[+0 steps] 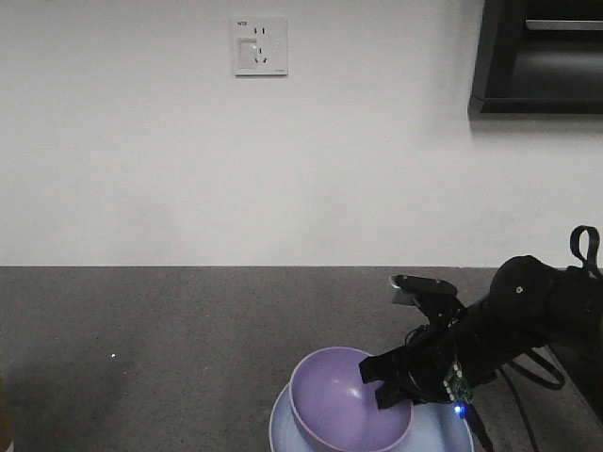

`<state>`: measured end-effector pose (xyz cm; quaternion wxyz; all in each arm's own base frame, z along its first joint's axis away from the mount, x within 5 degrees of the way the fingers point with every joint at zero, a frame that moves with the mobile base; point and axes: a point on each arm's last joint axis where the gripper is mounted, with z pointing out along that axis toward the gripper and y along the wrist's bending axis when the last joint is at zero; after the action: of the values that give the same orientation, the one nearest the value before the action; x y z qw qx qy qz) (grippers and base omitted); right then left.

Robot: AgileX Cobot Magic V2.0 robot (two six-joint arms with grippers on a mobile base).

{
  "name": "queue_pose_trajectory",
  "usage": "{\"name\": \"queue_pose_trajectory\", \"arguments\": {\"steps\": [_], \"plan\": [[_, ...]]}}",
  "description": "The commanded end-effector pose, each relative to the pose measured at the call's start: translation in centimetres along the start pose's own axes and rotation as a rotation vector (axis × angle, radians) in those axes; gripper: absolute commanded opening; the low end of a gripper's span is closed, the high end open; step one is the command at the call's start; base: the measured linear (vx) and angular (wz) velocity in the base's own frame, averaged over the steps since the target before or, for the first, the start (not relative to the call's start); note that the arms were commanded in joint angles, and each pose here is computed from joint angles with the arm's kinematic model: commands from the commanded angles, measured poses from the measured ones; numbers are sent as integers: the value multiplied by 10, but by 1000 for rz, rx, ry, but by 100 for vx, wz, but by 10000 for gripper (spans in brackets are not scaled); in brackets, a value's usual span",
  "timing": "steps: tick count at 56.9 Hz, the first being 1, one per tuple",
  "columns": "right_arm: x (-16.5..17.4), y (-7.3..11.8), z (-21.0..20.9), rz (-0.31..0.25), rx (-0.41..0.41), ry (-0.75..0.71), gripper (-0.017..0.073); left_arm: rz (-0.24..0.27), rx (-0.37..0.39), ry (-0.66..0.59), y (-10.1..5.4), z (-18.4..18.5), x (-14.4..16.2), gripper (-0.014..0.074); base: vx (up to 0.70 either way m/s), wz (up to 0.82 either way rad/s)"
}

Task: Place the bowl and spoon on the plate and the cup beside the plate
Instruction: 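Lower the lavender bowl onto the blue plate with the right gripper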

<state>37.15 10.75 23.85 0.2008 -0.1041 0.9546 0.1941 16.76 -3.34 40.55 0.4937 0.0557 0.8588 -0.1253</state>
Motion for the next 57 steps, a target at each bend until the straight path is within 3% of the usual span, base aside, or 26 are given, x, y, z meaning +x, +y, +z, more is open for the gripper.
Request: {"name": "queue_pose_trajectory", "arguments": {"steps": [1, 20, 40, 47, 57], "plan": [[-16, 10, -25, -22, -12, -135, -8, -18, 19, -91, -3, -8, -12, -3, 0, 0], [-16, 3, -25, -41, 70, -135, -8, -29, 31, -78, -5, -8, -11, -3, 0, 0], [-15, 3, -25, -44, 73, -124, 9, -37, 39, -77, -5, -8, -11, -1, 0, 0], [-15, 3, -25, -44, 73, -126, 67, -37, 40, -70, -5, -8, -10, 0, 0, 0], [-15, 3, -25, -37, 65, -120, 232, -37, 41, -61, -5, -8, -10, 0, 0, 0]]}}
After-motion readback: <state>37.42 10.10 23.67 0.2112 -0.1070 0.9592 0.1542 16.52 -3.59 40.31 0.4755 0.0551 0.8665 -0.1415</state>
